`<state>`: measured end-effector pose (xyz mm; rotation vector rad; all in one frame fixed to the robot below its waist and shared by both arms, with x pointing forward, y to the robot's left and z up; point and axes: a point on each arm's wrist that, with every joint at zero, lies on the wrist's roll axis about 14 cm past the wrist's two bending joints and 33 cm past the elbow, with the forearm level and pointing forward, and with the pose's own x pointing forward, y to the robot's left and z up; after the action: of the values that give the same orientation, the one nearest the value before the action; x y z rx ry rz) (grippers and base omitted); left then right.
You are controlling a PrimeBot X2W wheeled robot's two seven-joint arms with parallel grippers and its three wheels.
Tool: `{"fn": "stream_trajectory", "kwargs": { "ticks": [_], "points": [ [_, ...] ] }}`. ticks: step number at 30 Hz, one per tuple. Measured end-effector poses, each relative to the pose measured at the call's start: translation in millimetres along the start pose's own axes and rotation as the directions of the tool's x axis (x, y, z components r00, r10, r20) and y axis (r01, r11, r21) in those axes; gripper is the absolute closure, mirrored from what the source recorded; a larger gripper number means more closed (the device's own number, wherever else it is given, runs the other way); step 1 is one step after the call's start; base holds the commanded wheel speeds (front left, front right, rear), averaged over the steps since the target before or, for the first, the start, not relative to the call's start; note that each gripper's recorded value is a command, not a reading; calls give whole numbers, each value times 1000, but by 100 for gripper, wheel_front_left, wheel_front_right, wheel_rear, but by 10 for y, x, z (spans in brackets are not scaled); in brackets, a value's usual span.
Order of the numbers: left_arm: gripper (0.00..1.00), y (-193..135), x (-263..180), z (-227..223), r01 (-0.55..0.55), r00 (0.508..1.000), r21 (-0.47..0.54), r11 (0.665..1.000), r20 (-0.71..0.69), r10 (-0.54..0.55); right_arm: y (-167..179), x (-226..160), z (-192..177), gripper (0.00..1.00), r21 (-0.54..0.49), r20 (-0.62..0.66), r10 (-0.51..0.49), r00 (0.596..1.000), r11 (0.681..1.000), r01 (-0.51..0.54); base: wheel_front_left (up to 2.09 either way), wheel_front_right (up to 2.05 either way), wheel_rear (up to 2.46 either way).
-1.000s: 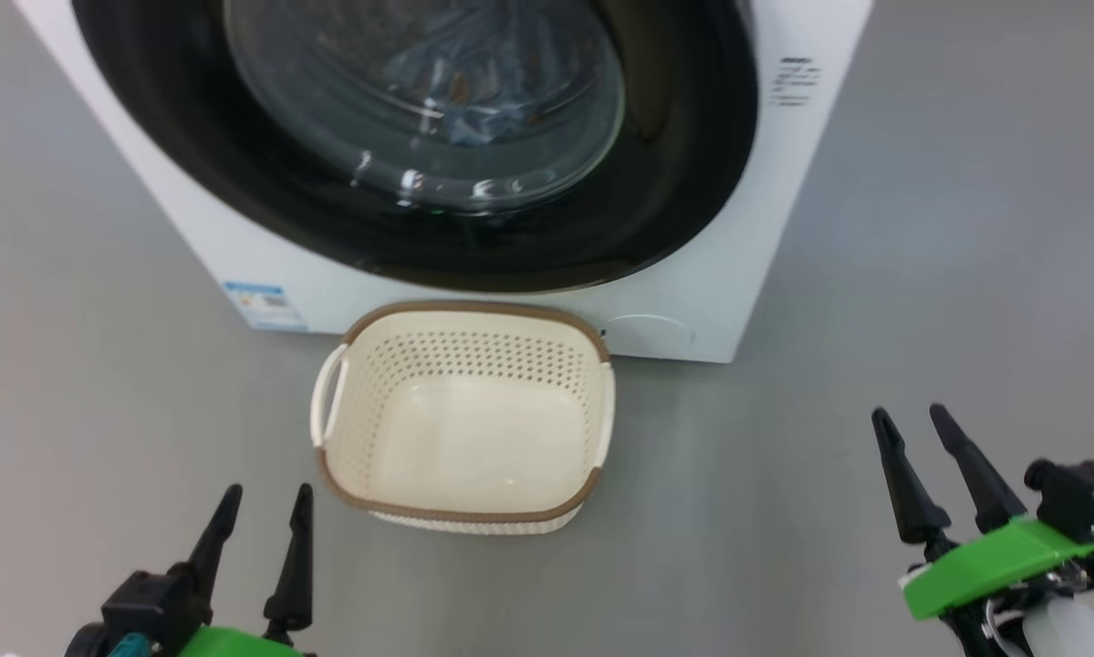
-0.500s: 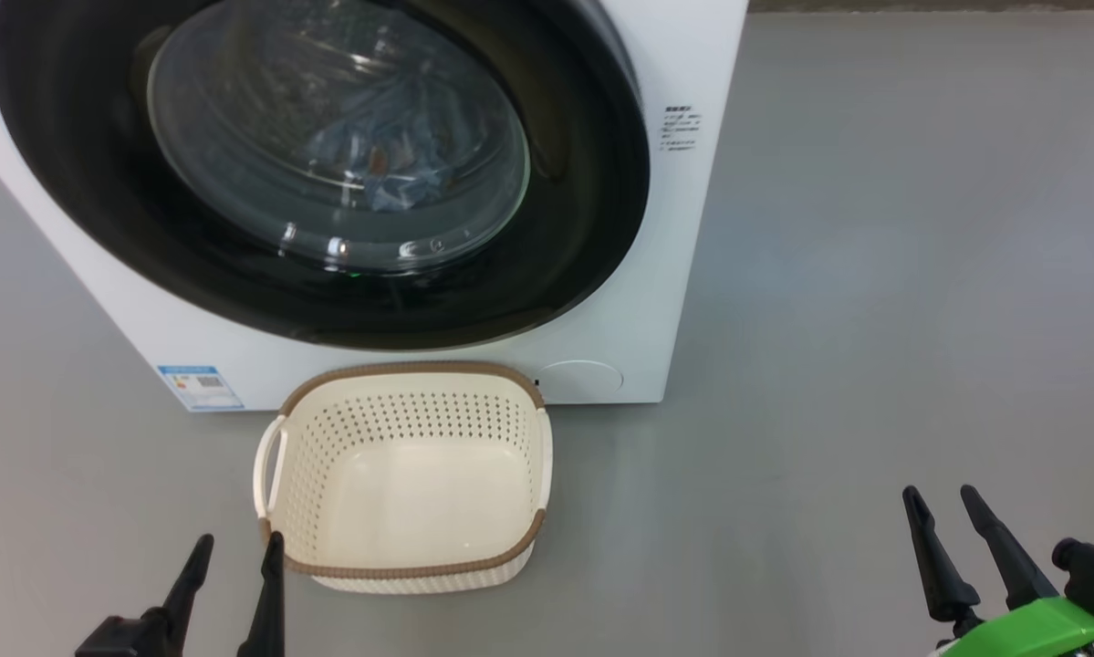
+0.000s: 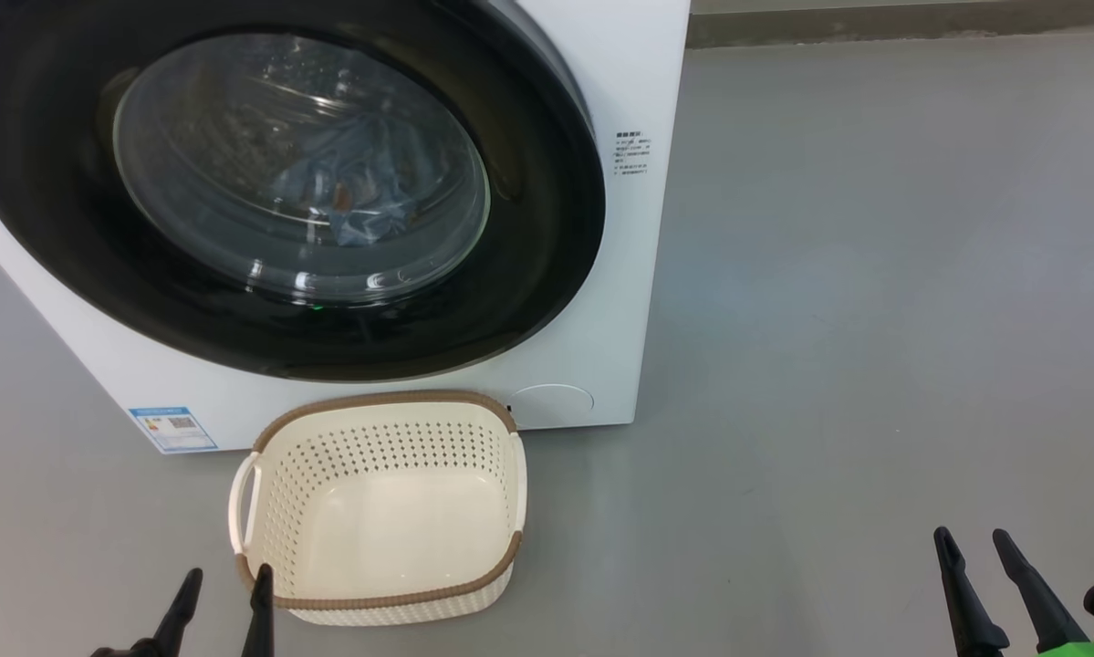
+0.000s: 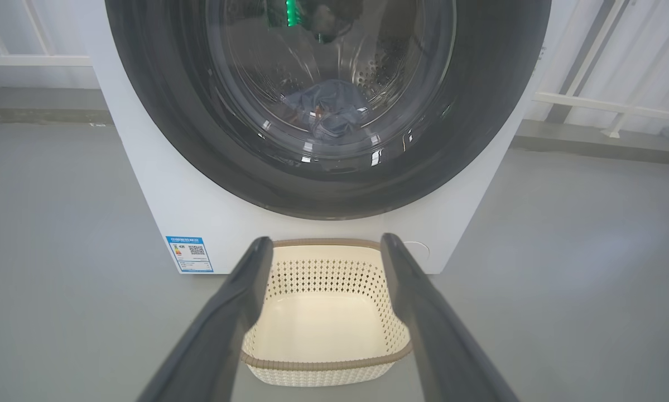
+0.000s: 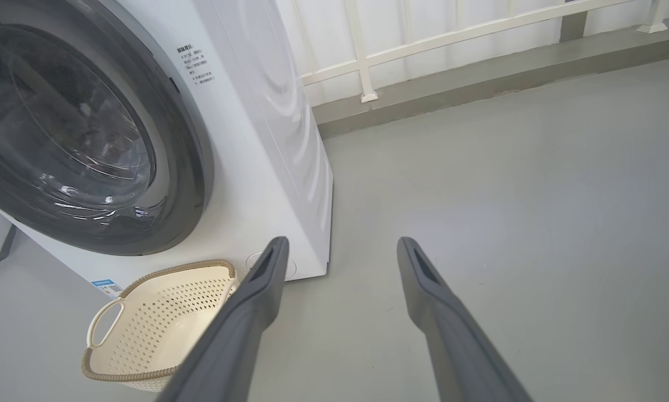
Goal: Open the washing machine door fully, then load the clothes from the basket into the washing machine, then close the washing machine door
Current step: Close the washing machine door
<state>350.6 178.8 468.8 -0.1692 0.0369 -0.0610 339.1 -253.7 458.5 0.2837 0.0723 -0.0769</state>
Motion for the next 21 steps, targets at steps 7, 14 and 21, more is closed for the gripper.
{"fn": "stream_trajectory", "kwargs": {
  "ticks": [7,14,21],
  "points": [
    [0,-6,6,-13,3,1000,1,1000,-4,-3,-28,-40,-31,0,3,-7,-13,1000,1000,13,0,0,0],
    [0,2,8,-21,2,1000,3,1000,-7,-2,-29,-36,-40,0,5,-9,-15,1000,1000,15,0,0,0],
    [0,32,3,-12,-8,1000,-5,1000,-4,8,-17,-31,-44,0,7,-9,-12,1000,1000,13,0,0,0]
  ]
}}
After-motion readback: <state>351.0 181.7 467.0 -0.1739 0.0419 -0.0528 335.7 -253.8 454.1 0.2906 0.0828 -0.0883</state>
